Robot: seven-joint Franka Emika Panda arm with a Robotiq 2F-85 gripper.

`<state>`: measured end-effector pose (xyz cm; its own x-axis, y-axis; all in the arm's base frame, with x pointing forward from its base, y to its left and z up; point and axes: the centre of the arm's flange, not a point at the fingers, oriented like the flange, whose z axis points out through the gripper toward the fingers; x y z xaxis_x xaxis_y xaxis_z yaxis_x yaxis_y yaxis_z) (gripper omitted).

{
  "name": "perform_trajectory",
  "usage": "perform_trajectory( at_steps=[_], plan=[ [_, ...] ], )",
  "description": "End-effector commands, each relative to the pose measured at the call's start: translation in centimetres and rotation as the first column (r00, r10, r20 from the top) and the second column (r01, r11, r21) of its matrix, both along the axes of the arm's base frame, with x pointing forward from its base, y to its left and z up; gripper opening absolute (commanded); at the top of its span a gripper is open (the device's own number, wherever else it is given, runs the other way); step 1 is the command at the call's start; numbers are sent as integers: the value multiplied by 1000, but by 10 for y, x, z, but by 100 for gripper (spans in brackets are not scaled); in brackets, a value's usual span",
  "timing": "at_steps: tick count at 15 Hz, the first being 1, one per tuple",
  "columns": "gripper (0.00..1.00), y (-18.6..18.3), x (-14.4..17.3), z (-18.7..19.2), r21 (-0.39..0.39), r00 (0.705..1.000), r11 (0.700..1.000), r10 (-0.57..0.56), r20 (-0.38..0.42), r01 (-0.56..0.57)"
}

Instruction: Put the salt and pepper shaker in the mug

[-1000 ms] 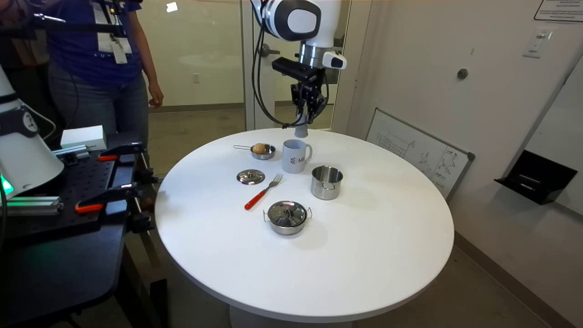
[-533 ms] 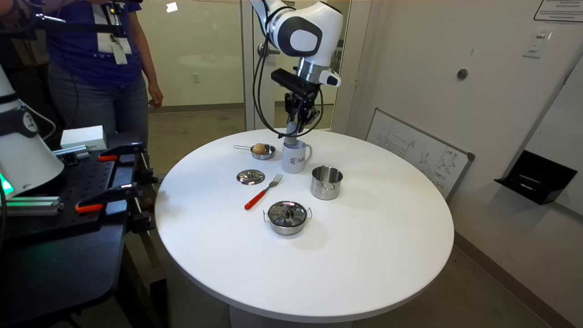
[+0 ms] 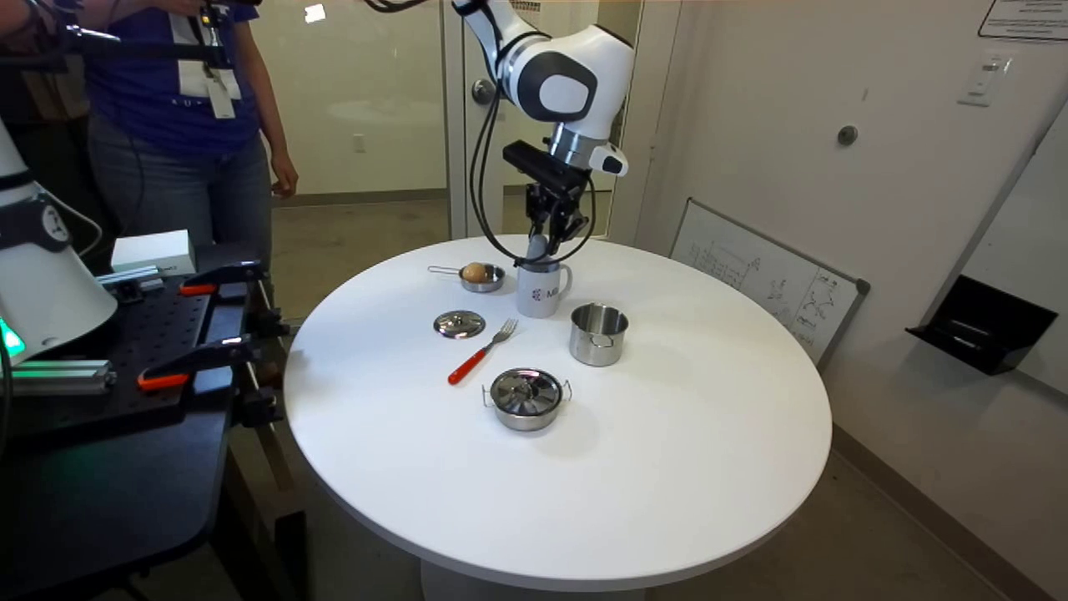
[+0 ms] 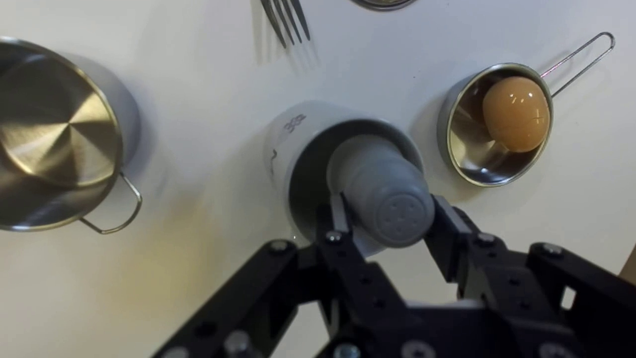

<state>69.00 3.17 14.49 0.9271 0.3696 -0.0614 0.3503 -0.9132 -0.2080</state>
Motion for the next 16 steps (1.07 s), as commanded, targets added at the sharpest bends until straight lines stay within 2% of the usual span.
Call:
perform_trajectory(
  at_steps=[1, 12, 13, 14, 15, 16],
  plan=[
    [16, 1, 15, -7, -25, 1000, 1000, -12, -6, 12],
    [16, 7, 18, -39, -98, 999, 995, -35, -32, 32],
    [25, 8, 18, -40, -99, 999, 994, -39, -33, 35],
    [52, 9, 18, -41, -101, 999, 994, -42, -32, 39],
    [67, 9, 18, -41, -103, 998, 994, -46, -31, 42],
    [74, 8, 19, -40, -105, 998, 993, -49, -28, 46]
  ],
)
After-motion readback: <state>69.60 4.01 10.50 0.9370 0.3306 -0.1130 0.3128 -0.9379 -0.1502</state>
